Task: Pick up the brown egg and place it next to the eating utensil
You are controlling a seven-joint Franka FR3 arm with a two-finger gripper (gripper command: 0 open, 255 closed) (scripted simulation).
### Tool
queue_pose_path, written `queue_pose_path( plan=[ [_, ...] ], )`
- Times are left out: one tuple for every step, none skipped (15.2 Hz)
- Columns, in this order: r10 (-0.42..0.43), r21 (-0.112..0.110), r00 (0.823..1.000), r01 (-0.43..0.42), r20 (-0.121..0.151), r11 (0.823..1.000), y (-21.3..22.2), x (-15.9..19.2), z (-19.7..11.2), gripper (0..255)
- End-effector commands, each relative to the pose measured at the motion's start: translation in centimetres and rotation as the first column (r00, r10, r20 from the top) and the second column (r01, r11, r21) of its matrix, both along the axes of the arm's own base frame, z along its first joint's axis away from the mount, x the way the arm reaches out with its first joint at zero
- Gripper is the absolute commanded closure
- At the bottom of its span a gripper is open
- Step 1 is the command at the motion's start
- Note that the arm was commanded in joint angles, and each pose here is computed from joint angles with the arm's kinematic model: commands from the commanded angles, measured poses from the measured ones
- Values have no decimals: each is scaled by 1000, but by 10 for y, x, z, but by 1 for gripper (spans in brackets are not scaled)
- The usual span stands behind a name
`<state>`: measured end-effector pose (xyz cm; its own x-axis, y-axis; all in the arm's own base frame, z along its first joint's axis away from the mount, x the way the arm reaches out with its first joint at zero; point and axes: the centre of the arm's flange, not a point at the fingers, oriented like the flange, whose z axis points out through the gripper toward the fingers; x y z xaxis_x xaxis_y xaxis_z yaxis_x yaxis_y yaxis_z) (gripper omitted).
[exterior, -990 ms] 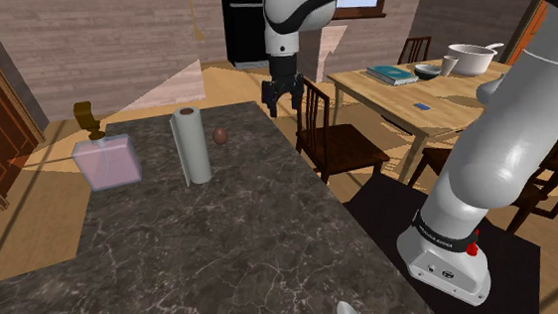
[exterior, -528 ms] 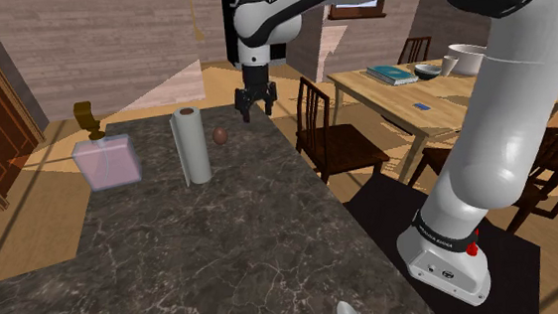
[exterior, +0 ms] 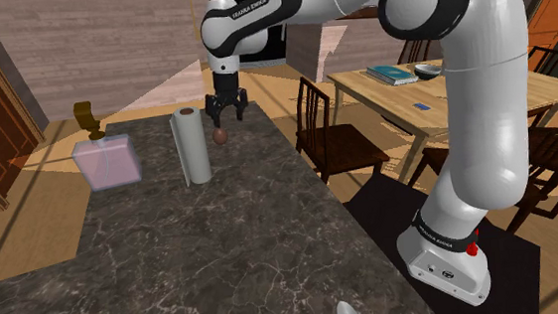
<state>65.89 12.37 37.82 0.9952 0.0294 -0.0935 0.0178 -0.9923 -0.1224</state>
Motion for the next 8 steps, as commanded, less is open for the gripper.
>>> queue_pose_path(
  plan=[
    [9,9,1000,-9,9,1000,11,23,-10,0],
    [12,12,1000,-12,11,1000,15,30,-12,0],
    [12,12,1000,-12,11,1000,16,29,-17,0],
    [12,12,1000,-12,11,1000,16,29,-22,0],
    [12,12,1000,-12,11,1000,17,28,-28,0],
    [12,12,1000,-12,11,1000,18,28,-33,0],
    [12,12,1000,-12,11,1000,18,27,-38,0],
    [12,12,1000,-12,11,1000,19,27,-43,0]
  ],
)
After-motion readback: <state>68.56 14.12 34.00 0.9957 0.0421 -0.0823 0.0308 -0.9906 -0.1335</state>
